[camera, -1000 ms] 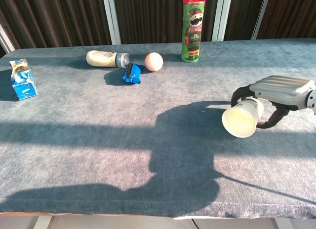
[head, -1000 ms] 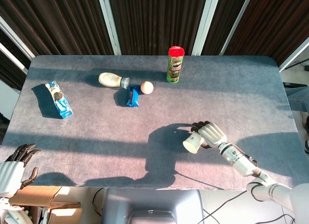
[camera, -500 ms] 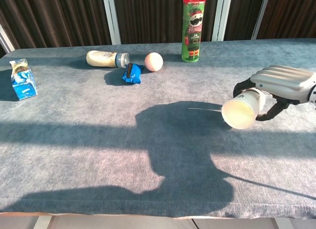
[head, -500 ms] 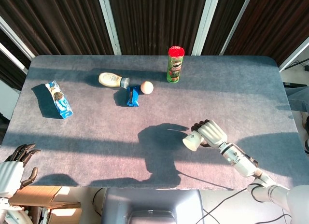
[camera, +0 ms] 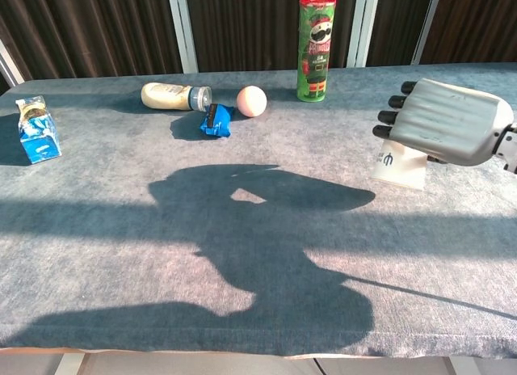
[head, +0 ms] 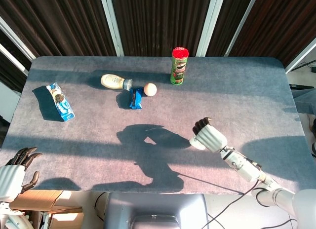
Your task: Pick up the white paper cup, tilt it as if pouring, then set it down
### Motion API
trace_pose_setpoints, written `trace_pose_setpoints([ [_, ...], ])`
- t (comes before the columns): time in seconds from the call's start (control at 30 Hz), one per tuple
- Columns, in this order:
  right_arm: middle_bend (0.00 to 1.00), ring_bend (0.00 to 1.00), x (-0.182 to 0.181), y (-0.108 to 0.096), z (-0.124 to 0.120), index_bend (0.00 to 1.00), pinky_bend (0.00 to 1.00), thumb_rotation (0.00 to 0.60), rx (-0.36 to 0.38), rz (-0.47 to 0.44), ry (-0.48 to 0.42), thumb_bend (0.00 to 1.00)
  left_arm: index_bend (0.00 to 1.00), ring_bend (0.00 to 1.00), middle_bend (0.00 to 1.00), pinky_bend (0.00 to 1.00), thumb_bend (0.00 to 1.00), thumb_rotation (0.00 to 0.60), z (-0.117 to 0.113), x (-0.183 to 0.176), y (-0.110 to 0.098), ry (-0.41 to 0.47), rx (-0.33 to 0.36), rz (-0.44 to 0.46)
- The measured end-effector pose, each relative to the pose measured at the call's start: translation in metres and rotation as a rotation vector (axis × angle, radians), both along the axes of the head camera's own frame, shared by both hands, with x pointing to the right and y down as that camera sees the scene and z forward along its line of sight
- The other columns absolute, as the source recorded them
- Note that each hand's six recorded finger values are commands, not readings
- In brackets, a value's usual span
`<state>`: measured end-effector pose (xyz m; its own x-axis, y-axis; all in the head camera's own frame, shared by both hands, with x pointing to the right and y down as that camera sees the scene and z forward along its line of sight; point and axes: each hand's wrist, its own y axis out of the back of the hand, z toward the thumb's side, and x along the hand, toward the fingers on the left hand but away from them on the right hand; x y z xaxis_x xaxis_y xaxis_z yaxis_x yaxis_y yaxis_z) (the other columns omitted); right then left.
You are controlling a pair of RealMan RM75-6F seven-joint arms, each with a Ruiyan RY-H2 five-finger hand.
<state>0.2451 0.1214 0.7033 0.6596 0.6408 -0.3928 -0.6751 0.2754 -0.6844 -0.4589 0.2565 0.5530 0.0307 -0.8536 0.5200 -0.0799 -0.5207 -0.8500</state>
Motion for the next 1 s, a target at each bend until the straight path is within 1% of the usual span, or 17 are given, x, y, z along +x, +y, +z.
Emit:
trace_pose_setpoints([
  [0.07,0.53,0.47,-0.01,0.001,-0.003,0.78,0.57,0.6,0.103,-0.083,0.083,0.75,0.26,0.11,0.14,0.33,0.46,0.6,0.0,0.0,0.0,0.0,-0.001,0.001],
  [0.17,0.53,0.47,-0.027,0.005,-0.006,0.78,0.57,0.6,0.215,-0.181,0.172,0.75,0.26,0.11,0.14,0.33,0.46,0.6,0.0,0.0,0.0,0.001,-0.001,0.002],
  [0.27,0.53,0.47,-0.045,0.01,-0.007,0.77,0.55,0.6,0.277,-0.25,0.229,0.75,0.26,0.11,0.14,0.33,0.46,0.6,0.0,0.0,0.0,0.001,-0.001,0.001],
  [0.3,0.53,0.46,-0.049,0.012,-0.006,0.77,0.55,0.6,0.287,-0.266,0.243,0.75,0.26,0.11,0.14,0.33,0.46,0.6,0.0,0.0,0.0,0.002,-0.001,0.0],
  [0.4,0.53,0.45,-0.059,0.016,0.0,0.76,0.53,0.6,0.293,-0.295,0.28,0.75,0.26,0.11,0.14,0.33,0.46,0.6,-0.001,0.0,0.0,0.003,0.0,-0.002],
  [0.5,0.53,0.42,-0.063,0.019,0.007,0.74,0.51,0.6,0.282,-0.282,0.303,0.75,0.26,0.11,0.14,0.33,0.46,0.6,-0.001,-0.001,0.0,0.005,0.003,-0.005],
  [0.57,0.53,0.4,-0.063,0.02,0.011,0.71,0.49,0.6,0.273,-0.267,0.314,0.72,0.26,0.11,0.14,0.33,0.46,0.6,-0.001,-0.002,-0.001,0.006,0.003,-0.007],
  [0.6,0.53,0.39,-0.062,0.021,0.013,0.7,0.48,0.6,0.27,-0.261,0.317,0.69,0.26,0.11,0.14,0.33,0.46,0.6,-0.001,-0.002,-0.001,0.006,0.003,-0.008],
  [0.67,0.52,0.37,-0.061,0.021,0.014,0.67,0.46,0.6,0.263,-0.25,0.319,0.6,0.26,0.11,0.14,0.33,0.46,0.6,-0.001,-0.002,-0.001,0.006,0.003,-0.008],
  [0.7,0.52,0.36,-0.061,0.021,0.015,0.66,0.45,0.6,0.26,-0.247,0.318,0.57,0.26,0.11,0.14,0.33,0.46,0.6,-0.001,-0.002,-0.001,0.006,0.003,-0.008],
  [0.73,0.5,0.35,-0.06,0.022,0.015,0.64,0.44,0.6,0.255,-0.242,0.318,0.53,0.26,0.11,0.14,0.33,0.46,0.6,-0.001,-0.002,-0.001,0.007,0.003,-0.007],
  [0.77,0.49,0.34,-0.059,0.023,0.016,0.63,0.44,0.6,0.247,-0.234,0.317,0.51,0.26,0.11,0.14,0.33,0.46,0.6,-0.001,-0.002,-0.001,0.007,0.003,-0.007],
  [0.87,0.44,0.3,-0.055,0.024,0.017,0.58,0.42,0.6,0.229,-0.214,0.316,0.41,0.26,0.11,0.14,0.33,0.46,0.6,-0.002,-0.001,-0.001,0.007,0.004,-0.005],
  [0.93,0.38,0.27,-0.054,0.024,0.018,0.53,0.4,0.6,0.217,-0.202,0.316,0.34,0.26,0.11,0.14,0.33,0.46,0.6,-0.002,-0.001,-0.001,0.007,0.005,-0.005],
  [1.0,0.33,0.25,-0.051,0.024,0.018,0.47,0.38,0.6,0.202,-0.184,0.315,0.3,0.26,0.12,0.14,0.33,0.46,0.6,-0.002,-0.001,-0.001,0.007,0.005,-0.004],
])
